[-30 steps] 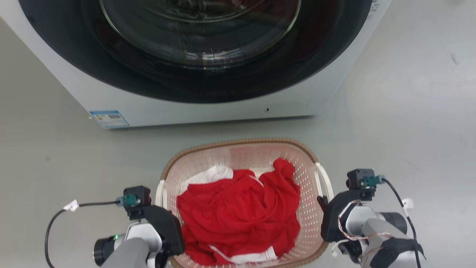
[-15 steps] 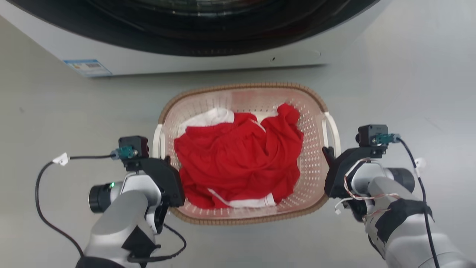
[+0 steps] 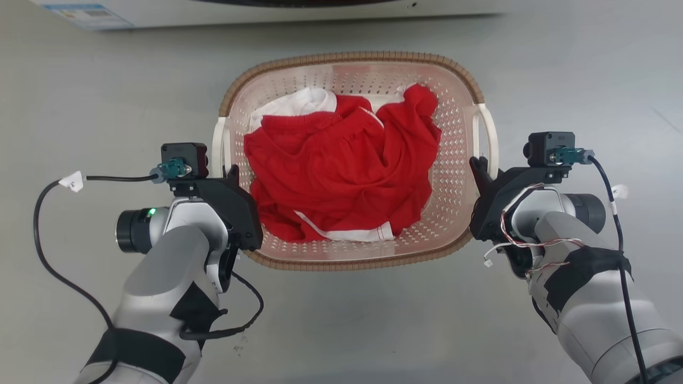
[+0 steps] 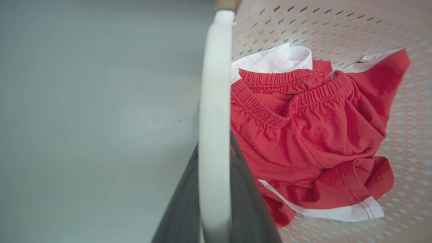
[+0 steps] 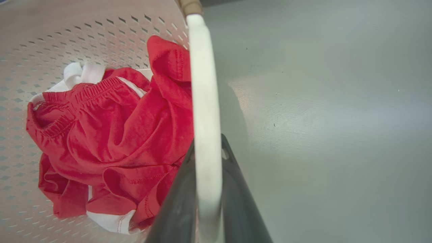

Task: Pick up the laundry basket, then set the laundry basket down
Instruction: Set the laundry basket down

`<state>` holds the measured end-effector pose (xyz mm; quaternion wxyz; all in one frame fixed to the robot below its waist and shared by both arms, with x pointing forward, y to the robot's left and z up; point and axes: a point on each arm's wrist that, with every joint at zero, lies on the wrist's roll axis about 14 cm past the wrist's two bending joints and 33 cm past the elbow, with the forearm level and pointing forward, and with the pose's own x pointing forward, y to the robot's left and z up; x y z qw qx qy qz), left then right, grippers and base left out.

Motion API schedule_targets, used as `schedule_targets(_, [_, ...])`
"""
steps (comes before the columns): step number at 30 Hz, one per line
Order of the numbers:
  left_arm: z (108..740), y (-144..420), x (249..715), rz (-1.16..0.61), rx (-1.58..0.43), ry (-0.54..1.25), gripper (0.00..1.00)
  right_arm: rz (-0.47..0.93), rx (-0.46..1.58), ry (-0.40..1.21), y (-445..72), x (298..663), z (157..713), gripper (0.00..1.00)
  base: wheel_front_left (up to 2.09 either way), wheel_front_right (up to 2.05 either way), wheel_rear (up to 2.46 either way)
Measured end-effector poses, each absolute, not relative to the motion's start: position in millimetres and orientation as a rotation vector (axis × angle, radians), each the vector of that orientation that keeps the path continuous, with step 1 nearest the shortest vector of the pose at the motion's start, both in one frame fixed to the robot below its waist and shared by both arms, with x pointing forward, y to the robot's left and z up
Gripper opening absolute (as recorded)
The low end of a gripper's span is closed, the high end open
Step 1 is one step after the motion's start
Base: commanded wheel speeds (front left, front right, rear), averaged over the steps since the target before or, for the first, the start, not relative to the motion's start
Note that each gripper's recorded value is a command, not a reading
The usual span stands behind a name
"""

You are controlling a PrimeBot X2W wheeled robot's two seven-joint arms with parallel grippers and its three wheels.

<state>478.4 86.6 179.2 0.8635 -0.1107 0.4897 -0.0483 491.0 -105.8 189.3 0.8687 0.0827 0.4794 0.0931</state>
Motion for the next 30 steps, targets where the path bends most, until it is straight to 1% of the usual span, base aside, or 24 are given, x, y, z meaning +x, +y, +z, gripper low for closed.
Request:
schedule_targets(9, [149.8,90.0,474.8,-0.093,-0.217,1.044,0.00,0.188,0.181,1.033,-104.0,486.0,155.8,0.00,0.00,0.00,0.00])
schedule_targets(24, [143.3,92.9,477.3,-0.087,-0.213,1.027,0.00,0.192,0.180,1.009,-101.9,491.1,148.5,0.00,0.00,0.00,0.00])
schedule_targets(25, [143.3,93.1,478.3,-0.087,-0.213,1.026,0.00,0.192,0.181,1.009,-101.8,491.4,148.1,0.35,0.00,0.00,0.00])
schedule_targets(26, [143.2,93.1,479.1,-0.087,-0.213,1.024,0.00,0.192,0.181,1.008,-101.6,491.6,147.7,0.89,0.00,0.00,0.00])
schedule_targets(27, [142.9,93.2,479.3,-0.086,-0.213,1.023,0.00,0.190,0.180,1.005,-102.3,492.2,147.5,1.00,0.00,0.00,0.00])
schedule_targets(28, [142.2,94.0,478.7,-0.084,-0.211,1.026,0.00,0.186,0.178,1.006,-103.8,492.1,146.7,1.00,0.00,0.00,0.00])
schedule_targets(30, [140.8,97.3,477.6,-0.078,-0.206,1.028,0.45,0.179,0.170,1.010,-108.6,491.7,145.1,1.00,0.00,0.00,0.00])
